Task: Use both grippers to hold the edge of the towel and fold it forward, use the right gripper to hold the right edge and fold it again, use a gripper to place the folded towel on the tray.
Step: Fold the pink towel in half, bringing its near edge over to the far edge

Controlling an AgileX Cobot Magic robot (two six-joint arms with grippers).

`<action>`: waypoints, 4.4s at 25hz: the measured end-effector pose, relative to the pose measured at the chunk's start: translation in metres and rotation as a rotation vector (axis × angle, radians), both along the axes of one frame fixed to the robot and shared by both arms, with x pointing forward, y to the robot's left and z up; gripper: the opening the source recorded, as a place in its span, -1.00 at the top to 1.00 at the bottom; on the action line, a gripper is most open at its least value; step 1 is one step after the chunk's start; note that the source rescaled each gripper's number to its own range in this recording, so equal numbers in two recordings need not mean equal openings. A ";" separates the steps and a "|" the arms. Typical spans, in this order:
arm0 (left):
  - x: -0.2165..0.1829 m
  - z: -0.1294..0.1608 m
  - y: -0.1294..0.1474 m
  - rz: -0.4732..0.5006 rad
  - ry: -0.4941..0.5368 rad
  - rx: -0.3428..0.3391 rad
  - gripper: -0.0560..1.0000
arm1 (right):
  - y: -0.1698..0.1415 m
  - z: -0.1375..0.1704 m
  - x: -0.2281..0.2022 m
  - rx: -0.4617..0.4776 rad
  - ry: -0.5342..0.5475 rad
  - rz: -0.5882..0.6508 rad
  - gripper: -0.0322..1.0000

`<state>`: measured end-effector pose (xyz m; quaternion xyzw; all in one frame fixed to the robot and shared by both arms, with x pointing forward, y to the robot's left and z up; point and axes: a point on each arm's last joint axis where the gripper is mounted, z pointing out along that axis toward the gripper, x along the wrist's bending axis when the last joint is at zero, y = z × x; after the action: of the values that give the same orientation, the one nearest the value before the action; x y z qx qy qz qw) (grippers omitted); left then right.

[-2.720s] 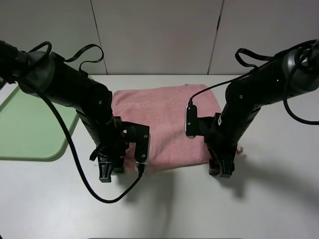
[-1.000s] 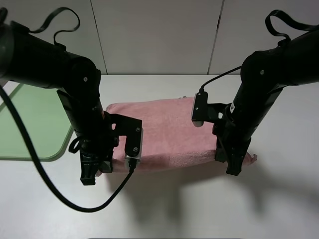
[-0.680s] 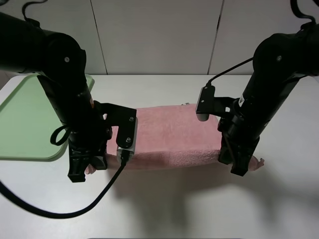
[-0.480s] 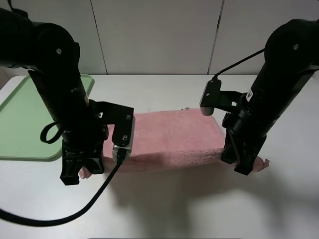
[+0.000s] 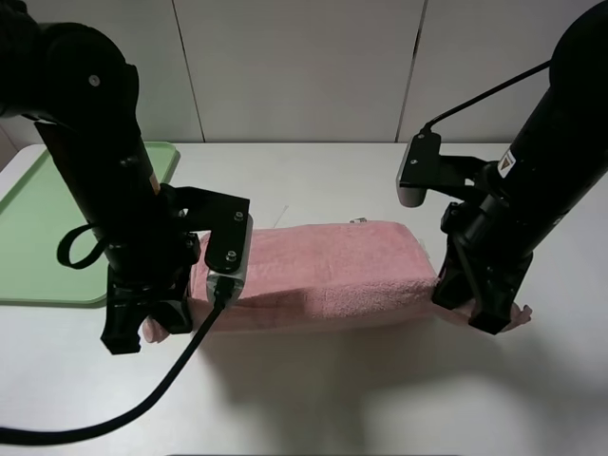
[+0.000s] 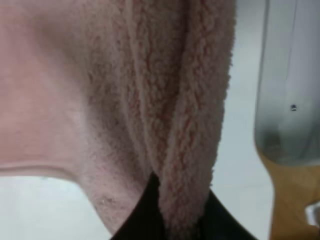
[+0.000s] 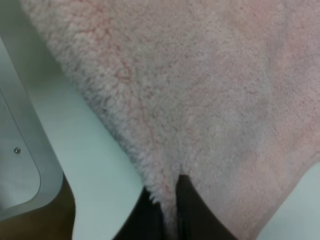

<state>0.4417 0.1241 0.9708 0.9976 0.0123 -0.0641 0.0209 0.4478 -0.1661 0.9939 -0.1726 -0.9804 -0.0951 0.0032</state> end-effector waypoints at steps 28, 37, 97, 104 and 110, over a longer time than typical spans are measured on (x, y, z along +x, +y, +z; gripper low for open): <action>0.054 -0.014 0.009 0.063 -0.333 -0.110 0.89 | 0.007 -0.037 0.040 -0.072 -0.198 0.069 0.94; 0.074 -0.014 0.030 0.156 -0.398 -0.130 0.89 | 0.028 -0.025 0.078 -0.065 -0.229 0.069 0.94; 0.110 -0.056 0.016 0.239 -0.588 -0.246 -1.00 | 0.021 0.001 0.080 -0.048 -0.260 -0.268 -1.00; 0.125 -0.054 0.022 0.275 -0.698 -0.310 -1.00 | 0.017 0.022 0.069 -0.004 -0.256 -0.342 -1.00; 0.137 -0.056 0.046 0.345 -0.723 -0.293 -1.00 | 0.008 0.053 0.053 0.050 -0.283 -0.432 -1.00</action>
<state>0.5788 0.1703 0.9145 0.9257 0.1618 0.2932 0.1757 0.5011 -0.1577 1.0470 -0.3629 -0.9088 -0.1412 -0.1500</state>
